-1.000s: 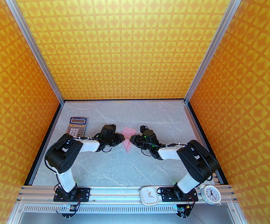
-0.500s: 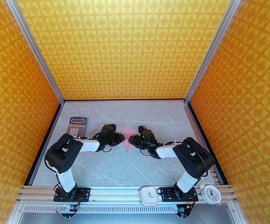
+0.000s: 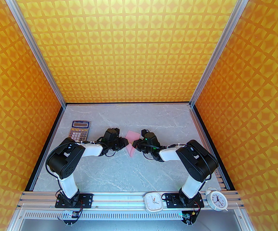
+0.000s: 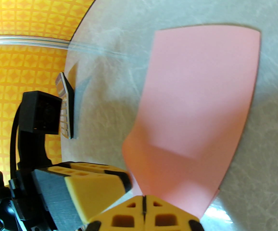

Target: Fold a paper plane with a square sheet of paper (fold left side to right side)

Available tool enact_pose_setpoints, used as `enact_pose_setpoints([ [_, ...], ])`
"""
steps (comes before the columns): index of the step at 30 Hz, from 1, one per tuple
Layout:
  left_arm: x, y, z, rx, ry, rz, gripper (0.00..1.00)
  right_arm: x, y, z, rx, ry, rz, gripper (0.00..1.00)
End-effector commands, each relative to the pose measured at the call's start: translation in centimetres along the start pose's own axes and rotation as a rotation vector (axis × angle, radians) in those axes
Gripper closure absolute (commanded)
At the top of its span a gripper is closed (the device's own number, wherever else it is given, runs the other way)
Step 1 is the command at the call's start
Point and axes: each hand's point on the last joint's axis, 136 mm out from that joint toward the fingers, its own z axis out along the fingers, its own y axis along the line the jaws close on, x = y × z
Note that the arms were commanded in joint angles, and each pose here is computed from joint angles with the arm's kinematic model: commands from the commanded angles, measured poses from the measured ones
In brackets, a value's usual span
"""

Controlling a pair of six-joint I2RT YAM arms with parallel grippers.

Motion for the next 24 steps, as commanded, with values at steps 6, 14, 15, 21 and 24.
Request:
enact_pose_setpoints([
  [6,2.6,-2.5,-0.3,0.064,0.100,0.111,0.81,-0.5,-0.9,0.8,0.021,0.035,-0.009,1.00],
  [14,3.7,-1.4,0.4,0.038,0.153,0.120,0.81,-1.1,-1.5,1.0,0.030,0.032,-0.004,1.00],
  [15,3.7,-1.3,0.4,0.034,0.155,0.119,0.81,-1.0,-1.6,1.0,0.033,0.037,-0.003,1.00],
  [21,4.2,-1.1,0.9,0.030,0.181,0.123,0.81,-1.2,-2.1,1.1,0.044,0.037,-0.003,1.00],
  [24,4.5,-1.0,1.2,0.029,0.194,0.126,0.81,-1.4,-2.1,1.2,0.048,0.039,-0.009,1.00],
])
